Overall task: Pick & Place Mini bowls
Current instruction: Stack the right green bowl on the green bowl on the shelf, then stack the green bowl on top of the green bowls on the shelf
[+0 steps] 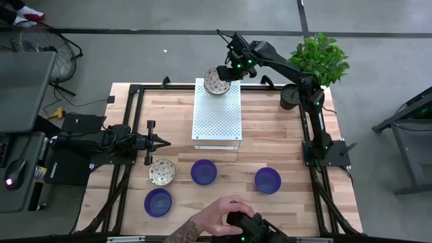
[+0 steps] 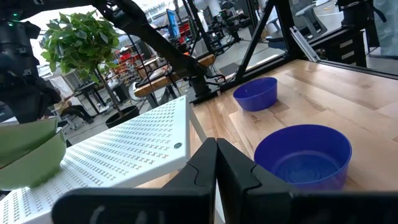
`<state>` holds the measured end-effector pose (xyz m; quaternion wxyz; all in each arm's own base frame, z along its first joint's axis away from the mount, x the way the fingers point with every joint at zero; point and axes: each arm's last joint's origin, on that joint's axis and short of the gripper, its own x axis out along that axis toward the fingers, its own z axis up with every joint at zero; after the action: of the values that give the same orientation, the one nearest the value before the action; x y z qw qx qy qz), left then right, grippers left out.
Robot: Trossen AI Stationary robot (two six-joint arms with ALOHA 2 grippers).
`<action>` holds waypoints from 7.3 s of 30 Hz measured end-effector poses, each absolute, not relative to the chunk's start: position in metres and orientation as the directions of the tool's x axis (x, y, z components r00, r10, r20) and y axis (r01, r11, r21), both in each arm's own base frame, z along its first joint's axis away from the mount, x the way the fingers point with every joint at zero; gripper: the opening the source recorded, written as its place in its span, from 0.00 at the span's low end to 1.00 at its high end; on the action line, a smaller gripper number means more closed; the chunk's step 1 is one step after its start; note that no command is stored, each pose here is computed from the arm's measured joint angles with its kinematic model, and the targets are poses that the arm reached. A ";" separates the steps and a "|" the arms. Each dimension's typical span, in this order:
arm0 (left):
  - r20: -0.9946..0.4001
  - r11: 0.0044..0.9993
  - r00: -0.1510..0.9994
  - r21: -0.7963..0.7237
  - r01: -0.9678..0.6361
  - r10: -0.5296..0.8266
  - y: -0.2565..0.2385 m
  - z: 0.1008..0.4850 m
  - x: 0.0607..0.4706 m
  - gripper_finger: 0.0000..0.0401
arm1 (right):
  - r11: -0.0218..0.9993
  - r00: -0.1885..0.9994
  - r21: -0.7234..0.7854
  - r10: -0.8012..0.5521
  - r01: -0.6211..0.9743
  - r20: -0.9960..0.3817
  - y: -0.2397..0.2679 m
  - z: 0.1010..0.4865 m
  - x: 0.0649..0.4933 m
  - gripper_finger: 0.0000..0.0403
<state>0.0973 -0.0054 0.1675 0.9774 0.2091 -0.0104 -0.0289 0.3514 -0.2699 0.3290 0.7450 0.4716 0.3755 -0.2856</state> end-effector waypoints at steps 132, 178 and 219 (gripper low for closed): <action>0.008 0.911 0.998 0.409 0.052 -0.061 -0.005 0.168 0.097 0.00 | 0.784 0.571 0.097 -0.354 0.613 -0.741 -0.213 0.385 0.375 0.17; 0.008 0.911 0.998 0.409 0.052 -0.061 -0.005 0.168 0.097 0.00 | 0.828 0.772 0.057 -0.492 0.558 -0.403 -0.174 0.264 0.347 0.00; 0.008 0.911 0.998 0.409 0.052 -0.061 -0.005 0.167 0.097 0.00 | 0.851 0.985 0.524 0.076 0.016 -0.154 -0.002 0.193 0.146 0.00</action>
<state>0.0974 -0.0054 0.1675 0.9774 0.2090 -0.0103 -0.0288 0.1463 -0.0018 0.1930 0.9584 0.2722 0.0847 0.0156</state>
